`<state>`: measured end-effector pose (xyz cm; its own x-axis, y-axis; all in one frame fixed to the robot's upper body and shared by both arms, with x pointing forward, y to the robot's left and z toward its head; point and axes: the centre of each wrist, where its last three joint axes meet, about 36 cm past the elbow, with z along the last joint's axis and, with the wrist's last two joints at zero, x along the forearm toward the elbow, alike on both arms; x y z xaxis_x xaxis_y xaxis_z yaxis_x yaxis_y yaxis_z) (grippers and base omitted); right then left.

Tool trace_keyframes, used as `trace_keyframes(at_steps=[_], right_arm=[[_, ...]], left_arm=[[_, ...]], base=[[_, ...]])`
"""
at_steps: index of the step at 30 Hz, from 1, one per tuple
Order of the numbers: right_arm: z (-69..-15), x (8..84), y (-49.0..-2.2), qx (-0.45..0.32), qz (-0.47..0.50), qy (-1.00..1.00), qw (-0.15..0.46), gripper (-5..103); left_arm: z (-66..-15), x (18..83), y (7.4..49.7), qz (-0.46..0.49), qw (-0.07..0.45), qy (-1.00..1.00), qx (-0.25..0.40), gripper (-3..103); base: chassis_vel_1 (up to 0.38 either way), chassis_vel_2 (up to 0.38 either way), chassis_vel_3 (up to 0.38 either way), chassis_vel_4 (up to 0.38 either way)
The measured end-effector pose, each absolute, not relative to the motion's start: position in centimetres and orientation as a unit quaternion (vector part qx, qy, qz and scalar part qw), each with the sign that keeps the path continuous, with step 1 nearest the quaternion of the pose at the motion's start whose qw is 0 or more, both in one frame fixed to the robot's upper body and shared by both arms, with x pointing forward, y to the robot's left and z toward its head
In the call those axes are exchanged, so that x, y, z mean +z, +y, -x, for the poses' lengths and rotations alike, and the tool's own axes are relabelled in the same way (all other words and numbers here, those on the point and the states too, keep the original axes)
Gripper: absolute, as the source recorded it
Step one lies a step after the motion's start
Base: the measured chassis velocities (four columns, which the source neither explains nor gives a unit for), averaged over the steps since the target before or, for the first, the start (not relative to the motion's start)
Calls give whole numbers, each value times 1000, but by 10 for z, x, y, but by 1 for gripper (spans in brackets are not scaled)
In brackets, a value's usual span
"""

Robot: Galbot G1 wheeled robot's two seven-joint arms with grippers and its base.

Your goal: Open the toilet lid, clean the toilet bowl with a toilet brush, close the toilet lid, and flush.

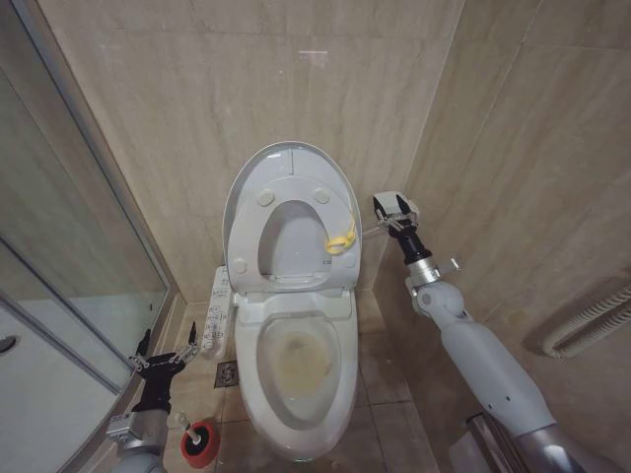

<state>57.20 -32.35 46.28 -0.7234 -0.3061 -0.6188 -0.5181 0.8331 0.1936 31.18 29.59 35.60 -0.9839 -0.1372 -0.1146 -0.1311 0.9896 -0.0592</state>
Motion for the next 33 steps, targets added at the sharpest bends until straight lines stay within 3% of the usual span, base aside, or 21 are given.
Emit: trace_keyframes(at_steps=[1,2,17,33], right_arm=[[-563,462,-324,181,228,909,297,85],[-558,462,-324,181,230,908,298,100],[-458,437,-297,176,294,900,270,100],[-462,398,-264,171,342,894,233,100]], left_arm=[[-312,356,296,67,59,996,-25,100],[-312,356,296,67,59,996,-25,100],[-318,356,293,61,62,996,-27,100],[-324,353,296,61,60,996,-25,100]], base=[[0,0,0,0],[0,0,0,0],[0,0,0,0],[0,0,0,0]])
